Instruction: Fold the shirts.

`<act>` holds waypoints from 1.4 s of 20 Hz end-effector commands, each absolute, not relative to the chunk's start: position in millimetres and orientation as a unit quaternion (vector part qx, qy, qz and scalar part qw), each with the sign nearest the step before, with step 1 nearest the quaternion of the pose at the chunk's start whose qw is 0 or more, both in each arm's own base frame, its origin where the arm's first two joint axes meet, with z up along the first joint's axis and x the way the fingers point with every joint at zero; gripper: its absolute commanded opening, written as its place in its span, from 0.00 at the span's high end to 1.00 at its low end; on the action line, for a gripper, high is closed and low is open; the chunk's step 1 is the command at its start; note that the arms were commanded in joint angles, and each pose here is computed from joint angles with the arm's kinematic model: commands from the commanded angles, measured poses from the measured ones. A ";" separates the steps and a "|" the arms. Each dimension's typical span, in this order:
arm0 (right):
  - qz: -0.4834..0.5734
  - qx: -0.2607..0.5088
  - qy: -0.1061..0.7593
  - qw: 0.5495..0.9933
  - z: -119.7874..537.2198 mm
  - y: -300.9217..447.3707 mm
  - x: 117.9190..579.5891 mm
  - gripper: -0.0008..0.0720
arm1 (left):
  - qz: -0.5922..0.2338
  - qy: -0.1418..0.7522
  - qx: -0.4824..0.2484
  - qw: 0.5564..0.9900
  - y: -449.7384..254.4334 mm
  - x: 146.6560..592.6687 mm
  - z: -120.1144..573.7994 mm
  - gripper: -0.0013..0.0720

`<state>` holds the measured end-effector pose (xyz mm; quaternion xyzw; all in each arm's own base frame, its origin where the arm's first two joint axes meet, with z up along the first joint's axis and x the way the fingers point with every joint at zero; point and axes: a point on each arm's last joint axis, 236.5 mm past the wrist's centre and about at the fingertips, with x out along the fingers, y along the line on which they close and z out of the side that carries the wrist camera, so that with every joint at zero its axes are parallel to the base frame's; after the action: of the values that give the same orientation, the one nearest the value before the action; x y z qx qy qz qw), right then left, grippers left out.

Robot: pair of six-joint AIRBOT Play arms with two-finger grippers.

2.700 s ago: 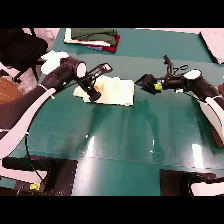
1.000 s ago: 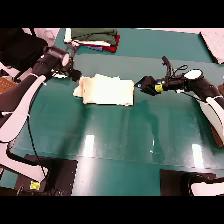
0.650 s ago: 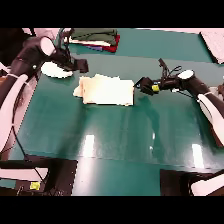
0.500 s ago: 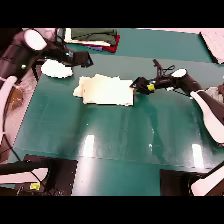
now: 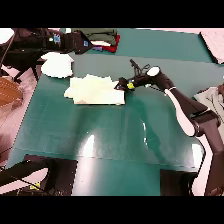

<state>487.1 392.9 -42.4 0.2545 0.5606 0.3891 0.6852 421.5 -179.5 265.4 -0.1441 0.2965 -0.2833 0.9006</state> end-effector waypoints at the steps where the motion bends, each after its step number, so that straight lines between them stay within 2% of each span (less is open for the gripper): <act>1: 0.414 0.260 0.524 0.697 0.4 406.2 497.0 0.97 | -0.289 0.290 -0.143 0.901 -180.4 416.1 273.0 0.10; 3: 0.405 0.276 0.493 0.718 48.8 373.6 510.7 0.97 | -0.289 0.291 -0.143 0.901 -180.4 415.7 272.5 0.10; 6: 0.358 0.329 0.445 0.752 130.0 283.7 541.0 0.97 | -0.286 0.298 -0.158 0.897 -181.4 414.6 271.9 0.10; 9: 0.267 0.423 0.358 0.789 217.7 156.6 574.5 0.97 | -0.300 0.315 -0.167 0.885 -188.1 405.9 268.9 0.10; 12: 0.152 0.527 0.263 0.794 278.5 15.2 579.1 0.97 | -0.321 0.310 -0.194 0.873 -198.9 400.9 278.2 0.10; 16: 0.035 0.616 0.172 0.768 319.6 -137.5 534.6 0.97 | -0.342 0.302 -0.221 0.862 -208.7 396.8 289.5 0.10; 18: -0.028 0.631 0.171 0.757 313.4 -189.7 498.8 0.97 | -0.346 0.299 -0.223 0.861 -210.2 395.9 293.1 0.32; 22: -0.161 0.618 0.208 0.741 279.9 -264.6 412.8 0.97 | -0.358 0.278 -0.217 0.865 -212.0 393.8 310.7 0.33; 28: -0.286 0.606 0.263 0.694 240.6 -309.5 313.3 0.97 | -0.366 0.234 -0.210 0.876 -210.5 392.7 344.5 0.33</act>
<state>365.1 -294.0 262.6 0.6093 0.2280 -0.2210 0.7266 393.0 -211.2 328.3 -0.2122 0.2557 -0.3620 0.8709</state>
